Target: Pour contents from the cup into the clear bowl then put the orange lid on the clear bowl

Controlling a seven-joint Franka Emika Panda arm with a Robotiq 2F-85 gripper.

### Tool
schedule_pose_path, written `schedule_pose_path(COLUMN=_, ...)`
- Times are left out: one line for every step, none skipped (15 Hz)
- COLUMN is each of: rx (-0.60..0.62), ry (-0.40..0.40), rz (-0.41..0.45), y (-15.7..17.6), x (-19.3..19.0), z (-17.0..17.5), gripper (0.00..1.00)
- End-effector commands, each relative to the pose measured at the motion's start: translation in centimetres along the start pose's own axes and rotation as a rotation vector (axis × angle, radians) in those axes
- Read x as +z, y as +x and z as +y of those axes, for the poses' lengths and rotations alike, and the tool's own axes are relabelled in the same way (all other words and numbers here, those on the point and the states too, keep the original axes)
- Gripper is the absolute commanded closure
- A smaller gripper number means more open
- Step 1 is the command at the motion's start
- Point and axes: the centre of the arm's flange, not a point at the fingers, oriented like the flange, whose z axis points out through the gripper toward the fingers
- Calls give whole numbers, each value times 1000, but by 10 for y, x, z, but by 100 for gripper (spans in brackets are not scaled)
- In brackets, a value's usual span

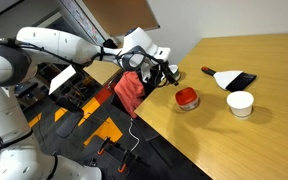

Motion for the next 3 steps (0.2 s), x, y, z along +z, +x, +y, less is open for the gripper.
schedule_pose_path(rx=-53, ry=8, rz=-21, y=-22, x=-29, z=13, gripper=0)
schedule_pose_path(rx=-61, ry=9, rz=-20, y=-24, x=-31, z=14, gripper=0)
schedule_pose_path(rx=-70, ry=11, rz=-20, y=-26, x=-33, z=15, gripper=0)
